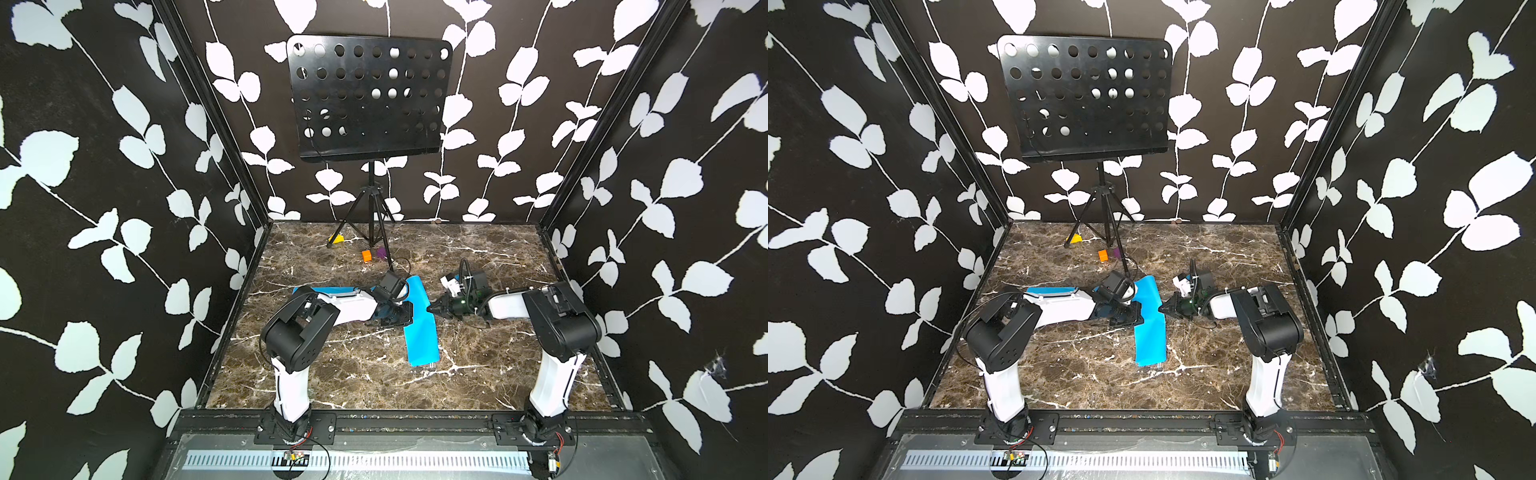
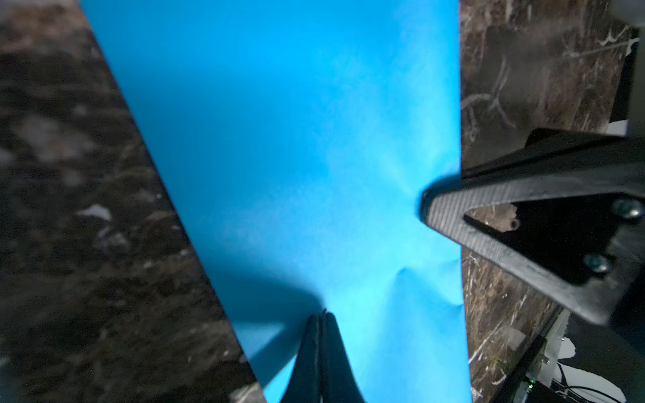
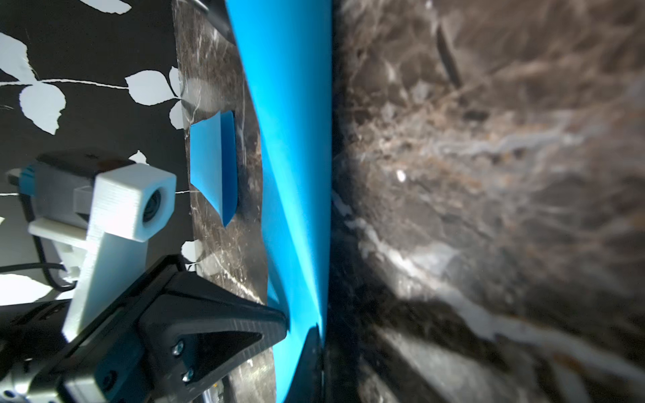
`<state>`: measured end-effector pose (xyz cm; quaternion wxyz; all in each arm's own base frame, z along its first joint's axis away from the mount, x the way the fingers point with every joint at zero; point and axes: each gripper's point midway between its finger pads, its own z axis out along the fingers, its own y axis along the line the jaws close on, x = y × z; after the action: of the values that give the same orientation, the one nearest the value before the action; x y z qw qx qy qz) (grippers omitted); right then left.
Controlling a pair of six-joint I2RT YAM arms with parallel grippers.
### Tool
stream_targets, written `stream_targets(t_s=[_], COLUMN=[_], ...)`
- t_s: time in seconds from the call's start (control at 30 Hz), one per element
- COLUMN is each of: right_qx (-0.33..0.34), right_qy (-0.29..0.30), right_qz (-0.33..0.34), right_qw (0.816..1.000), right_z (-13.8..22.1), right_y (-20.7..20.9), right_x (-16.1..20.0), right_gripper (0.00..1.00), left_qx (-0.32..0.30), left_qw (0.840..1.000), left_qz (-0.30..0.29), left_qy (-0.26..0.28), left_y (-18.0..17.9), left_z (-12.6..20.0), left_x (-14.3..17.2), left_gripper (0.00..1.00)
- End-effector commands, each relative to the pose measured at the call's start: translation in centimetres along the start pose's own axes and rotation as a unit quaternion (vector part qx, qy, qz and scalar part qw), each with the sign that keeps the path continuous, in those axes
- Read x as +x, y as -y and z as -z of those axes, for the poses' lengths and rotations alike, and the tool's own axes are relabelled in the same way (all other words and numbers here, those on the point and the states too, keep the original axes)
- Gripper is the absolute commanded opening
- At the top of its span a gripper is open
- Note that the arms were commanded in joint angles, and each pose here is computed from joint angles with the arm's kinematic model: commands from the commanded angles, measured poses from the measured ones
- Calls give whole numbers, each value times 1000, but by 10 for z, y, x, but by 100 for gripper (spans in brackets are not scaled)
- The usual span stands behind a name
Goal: Fold the rectangular paper in half along the long edge
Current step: Fold the paper at the center of the board.
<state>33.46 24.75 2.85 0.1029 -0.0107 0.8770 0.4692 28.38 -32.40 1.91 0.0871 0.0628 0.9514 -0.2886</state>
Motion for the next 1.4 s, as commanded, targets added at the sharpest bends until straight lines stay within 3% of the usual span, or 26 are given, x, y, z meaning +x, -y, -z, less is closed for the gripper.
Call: stream_targets(t_s=[0.0, 0.07, 0.1, 0.17, 0.23, 0.3, 0.37, 0.47, 0.6, 0.63, 0.7, 0.8, 1.07, 1.13, 1.23, 1.37], right_qx=[-2, -6, -9, -14, -17, -16, -15, -18, -17, -19, -21, -25, -39, -42, -44, -42], right_qy=[0, 0, 0, -2, -2, -3, -3, -1, 4, 6, 11, 15, 18, 18, 19, 28], right_qz=[10, 12, 13, 16, 19, 24, 27, 31, 37, 39, 42, 45, 52, 54, 57, 62], right_qw=[1000, 1000, 1000, 1000, 1000, 1000, 1000, 999, 999, 999, 999, 999, 998, 998, 997, 997], right_z=[0, -2, -2, -5, -7, -9, -12, -14, -13, -13, -14, -18, -27, -29, -29, -27], right_y=[-1, -3, -4, -6, -7, -8, -7, -8, -10, -12, -14, -16, -18, -18, -18, -19], right_x=[-5, -8, -10, -14, -19, -24, -30, -36, -42, -45, -50, -59, -77, -78, -80, -85], right_gripper=[0, 25, 31, 39, 40, 39, 31, 0, 0, 15, 32, 36, 33, 26, 0, 0], left_qx=[-80, -80, -80, -78, -77, -77, -76, -76, -77, -77, -77, -76, -77, -78, -78, -77], left_qw=[994, 994, 994, 994, 995, 995, 995, 995, 994, 994, 994, 994, 994, 994, 994, 994], left_qz=[25, 24, 25, 25, 24, 24, 26, 25, 25, 24, 25, 25, 27, 27, 27, 28], left_qy=[-67, -67, -67, -67, -66, -66, -67, -67, -68, -68, -69, -70, -72, -71, -72, -72], left_y=[-52, -51, -51, -51, -50, -50, -50, -50, -50, -50, -51, -51, -52, -53, -53, -53], left_z=[-17, -17, -17, -17, -17, -17, -18, -18, -17, -17, -18, -19, -19, -19, -20, -20], left_x=[45, 45, 45, 45, 45, 44, 45, 45, 45, 45, 46, 46, 48, 47, 48, 48], left_gripper=[0, 0, 0, 0, 0, 0, 0, 0, 0, 0, 0, 0, 0, 0, 0, 0])
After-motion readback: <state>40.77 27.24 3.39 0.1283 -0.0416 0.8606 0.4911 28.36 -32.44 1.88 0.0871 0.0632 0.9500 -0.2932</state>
